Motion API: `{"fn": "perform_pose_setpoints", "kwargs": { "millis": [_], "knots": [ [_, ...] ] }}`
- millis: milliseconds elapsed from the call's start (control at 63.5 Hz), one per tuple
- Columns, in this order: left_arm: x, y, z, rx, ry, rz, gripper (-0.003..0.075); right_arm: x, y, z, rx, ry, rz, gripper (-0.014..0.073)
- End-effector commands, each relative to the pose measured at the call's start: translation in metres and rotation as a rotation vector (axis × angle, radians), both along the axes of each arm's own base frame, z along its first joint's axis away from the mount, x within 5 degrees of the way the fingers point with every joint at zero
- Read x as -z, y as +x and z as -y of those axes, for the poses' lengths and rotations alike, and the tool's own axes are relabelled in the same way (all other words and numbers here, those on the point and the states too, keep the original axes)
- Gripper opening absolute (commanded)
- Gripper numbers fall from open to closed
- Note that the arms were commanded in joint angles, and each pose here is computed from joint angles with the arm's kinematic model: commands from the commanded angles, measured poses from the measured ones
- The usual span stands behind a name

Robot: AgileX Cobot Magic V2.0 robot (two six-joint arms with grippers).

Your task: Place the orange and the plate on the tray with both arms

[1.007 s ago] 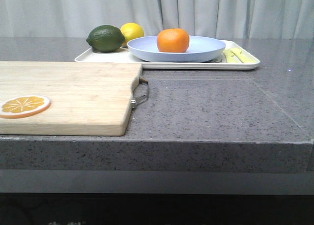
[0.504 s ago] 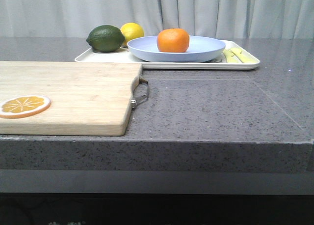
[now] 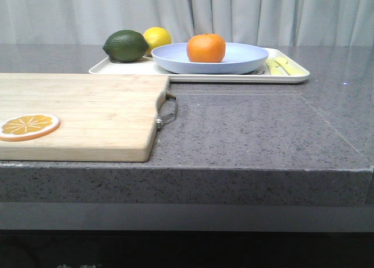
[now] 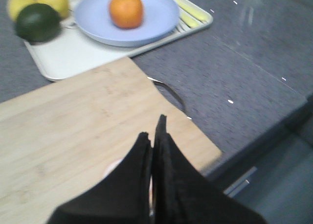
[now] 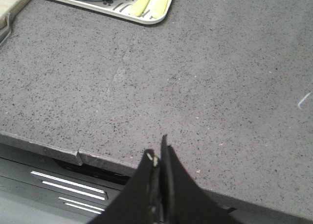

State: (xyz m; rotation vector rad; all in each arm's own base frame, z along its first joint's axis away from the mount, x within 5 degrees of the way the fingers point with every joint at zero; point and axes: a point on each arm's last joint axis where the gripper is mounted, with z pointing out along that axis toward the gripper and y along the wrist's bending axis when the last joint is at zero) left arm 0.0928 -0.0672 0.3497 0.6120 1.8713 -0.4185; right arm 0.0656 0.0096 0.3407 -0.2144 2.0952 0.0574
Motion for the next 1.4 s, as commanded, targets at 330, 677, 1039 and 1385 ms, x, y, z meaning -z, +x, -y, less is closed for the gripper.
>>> {"fn": "perform_pose_setpoints", "kwargs": {
  "millis": [330, 677, 1039, 1385],
  "knots": [
    [0.078, -0.037, -0.060, -0.500, -0.192, 0.449, -0.0017, -0.012, 0.003, 0.000, -0.001, -0.004, 0.086, -0.0068],
    [0.137, -0.039, -0.065, -0.589, -0.208, 0.450, -0.0017, -0.012, 0.003, 0.000, -0.001, -0.004, 0.085, -0.0068],
    [0.136, -0.039, -0.065, -0.589, -0.211, 0.459, -0.0017, -0.012, 0.003, 0.000, -0.001, -0.004, 0.085, -0.0068],
    [0.136, -0.039, -0.065, -0.589, -0.211, 0.459, -0.0017, -0.012, 0.003, 0.000, -0.001, -0.004, 0.085, -0.0068]
  ]
}}
